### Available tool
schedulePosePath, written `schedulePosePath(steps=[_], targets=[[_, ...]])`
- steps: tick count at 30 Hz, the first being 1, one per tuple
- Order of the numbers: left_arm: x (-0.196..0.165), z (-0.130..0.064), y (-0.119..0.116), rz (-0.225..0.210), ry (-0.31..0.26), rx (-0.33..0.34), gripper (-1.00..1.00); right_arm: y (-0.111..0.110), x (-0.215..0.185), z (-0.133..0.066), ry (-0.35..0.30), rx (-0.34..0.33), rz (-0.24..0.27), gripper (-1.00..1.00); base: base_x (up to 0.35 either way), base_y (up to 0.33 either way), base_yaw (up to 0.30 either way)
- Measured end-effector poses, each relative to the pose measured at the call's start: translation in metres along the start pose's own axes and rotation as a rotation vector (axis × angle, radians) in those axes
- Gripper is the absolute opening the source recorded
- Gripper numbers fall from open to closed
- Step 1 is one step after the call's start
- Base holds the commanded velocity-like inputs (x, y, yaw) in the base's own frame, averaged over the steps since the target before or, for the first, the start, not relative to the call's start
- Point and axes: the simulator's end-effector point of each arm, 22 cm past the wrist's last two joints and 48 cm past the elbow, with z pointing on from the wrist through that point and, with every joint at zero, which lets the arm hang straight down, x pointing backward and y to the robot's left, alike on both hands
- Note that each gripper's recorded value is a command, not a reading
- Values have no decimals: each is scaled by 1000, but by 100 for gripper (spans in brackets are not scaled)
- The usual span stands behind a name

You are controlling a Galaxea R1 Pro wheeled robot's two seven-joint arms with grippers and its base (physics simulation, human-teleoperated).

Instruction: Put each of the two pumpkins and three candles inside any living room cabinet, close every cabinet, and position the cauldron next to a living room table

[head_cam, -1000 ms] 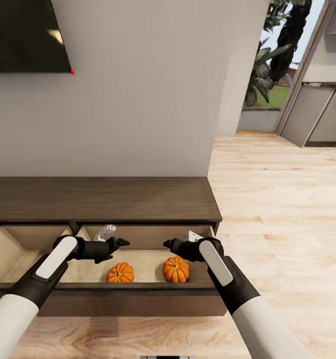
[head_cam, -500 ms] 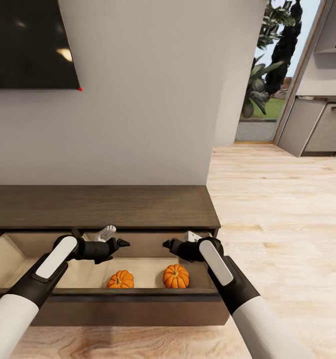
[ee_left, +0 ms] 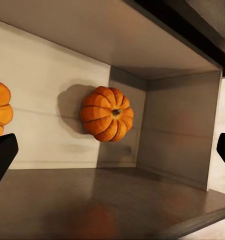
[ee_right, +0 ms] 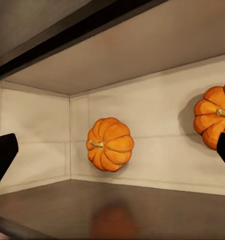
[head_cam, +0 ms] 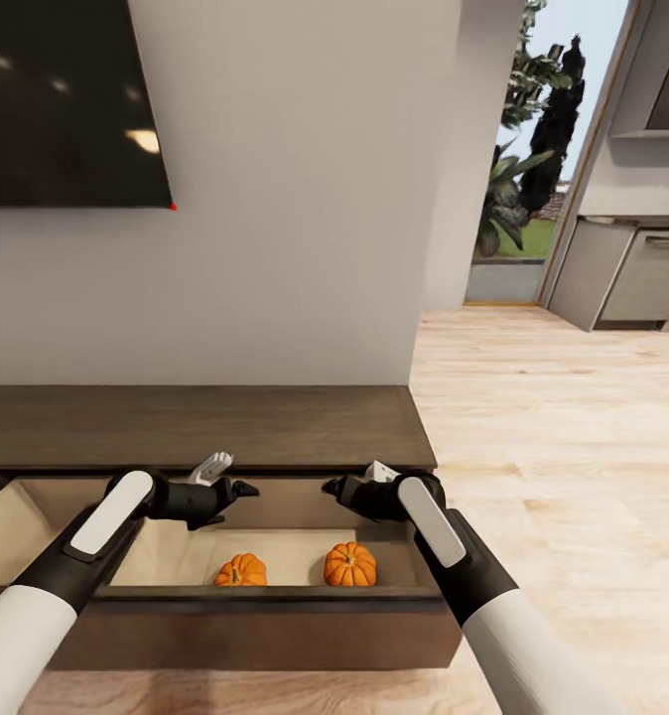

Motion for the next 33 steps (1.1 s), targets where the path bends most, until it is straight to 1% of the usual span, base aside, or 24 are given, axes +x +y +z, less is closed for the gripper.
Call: schedulePosePath(steps=[2, 8, 16, 33], targets=[[-1, -4, -3, 4, -5, 3, 100, 5, 0, -4, 2, -12, 7, 100, 0, 0, 0], [-3, -14, -12, 17, -14, 12, 100, 15, -5, -14, -10, -31, 6, 100, 0, 0, 0], [-5, -28, -23, 39, -24, 21, 100, 27, -8, -28, -13, -45, -18, 100, 0, 0, 0], [-12, -59, -46, 77, -67, 41, 100, 52, -21, -59, -64, -68, -54, 100, 0, 0, 0]])
